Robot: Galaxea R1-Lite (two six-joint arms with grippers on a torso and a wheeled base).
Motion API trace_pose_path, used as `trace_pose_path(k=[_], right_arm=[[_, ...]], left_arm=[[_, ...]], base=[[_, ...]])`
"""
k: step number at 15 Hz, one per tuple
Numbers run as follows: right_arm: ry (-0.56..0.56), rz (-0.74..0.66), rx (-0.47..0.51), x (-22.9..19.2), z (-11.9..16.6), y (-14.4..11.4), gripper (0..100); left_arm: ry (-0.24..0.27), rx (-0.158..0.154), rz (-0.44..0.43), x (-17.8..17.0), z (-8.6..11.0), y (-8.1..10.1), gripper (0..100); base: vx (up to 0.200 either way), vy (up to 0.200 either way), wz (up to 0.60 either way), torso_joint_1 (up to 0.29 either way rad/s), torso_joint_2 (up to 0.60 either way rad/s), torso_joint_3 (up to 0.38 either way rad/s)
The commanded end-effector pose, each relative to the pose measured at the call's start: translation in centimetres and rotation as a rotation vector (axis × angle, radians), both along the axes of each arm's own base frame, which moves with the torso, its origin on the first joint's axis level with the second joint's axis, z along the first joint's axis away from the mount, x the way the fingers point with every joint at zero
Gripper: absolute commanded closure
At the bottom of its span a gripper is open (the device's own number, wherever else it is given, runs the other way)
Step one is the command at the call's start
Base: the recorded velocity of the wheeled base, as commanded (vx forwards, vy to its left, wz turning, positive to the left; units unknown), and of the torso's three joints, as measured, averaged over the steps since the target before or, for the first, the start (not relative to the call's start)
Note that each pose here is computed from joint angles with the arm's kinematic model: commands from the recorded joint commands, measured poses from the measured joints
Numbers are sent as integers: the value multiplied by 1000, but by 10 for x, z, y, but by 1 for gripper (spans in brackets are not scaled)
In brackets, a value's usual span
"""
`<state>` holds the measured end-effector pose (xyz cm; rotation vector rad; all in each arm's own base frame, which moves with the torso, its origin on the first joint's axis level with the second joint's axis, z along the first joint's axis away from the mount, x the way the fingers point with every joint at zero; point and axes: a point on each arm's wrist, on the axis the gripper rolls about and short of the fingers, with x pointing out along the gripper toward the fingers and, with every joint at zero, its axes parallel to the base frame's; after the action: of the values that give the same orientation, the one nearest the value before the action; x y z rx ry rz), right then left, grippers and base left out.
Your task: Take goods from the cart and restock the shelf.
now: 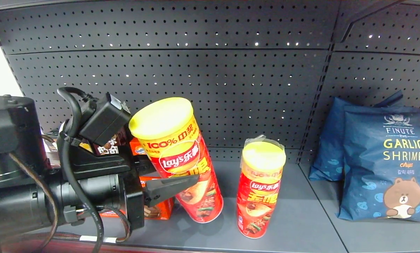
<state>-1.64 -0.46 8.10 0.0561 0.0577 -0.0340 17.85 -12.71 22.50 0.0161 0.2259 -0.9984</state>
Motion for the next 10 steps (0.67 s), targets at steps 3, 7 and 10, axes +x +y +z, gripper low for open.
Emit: trace_pose_path(k=[3,7,10], right_arm=[[35,112,-67,1,-4,2,0],[35,111,-66,1,-4,2,0],[35,111,-66,1,-4,2,0]], left_arm=[[2,-13,11,6,2,12,100],[2,-8,6,9,1,10,100],[0,-9,21,14,2,11,100]], base=[[0,0,0,0,0,0],[0,0,0,0,0,0],[0,0,0,0,0,0]])
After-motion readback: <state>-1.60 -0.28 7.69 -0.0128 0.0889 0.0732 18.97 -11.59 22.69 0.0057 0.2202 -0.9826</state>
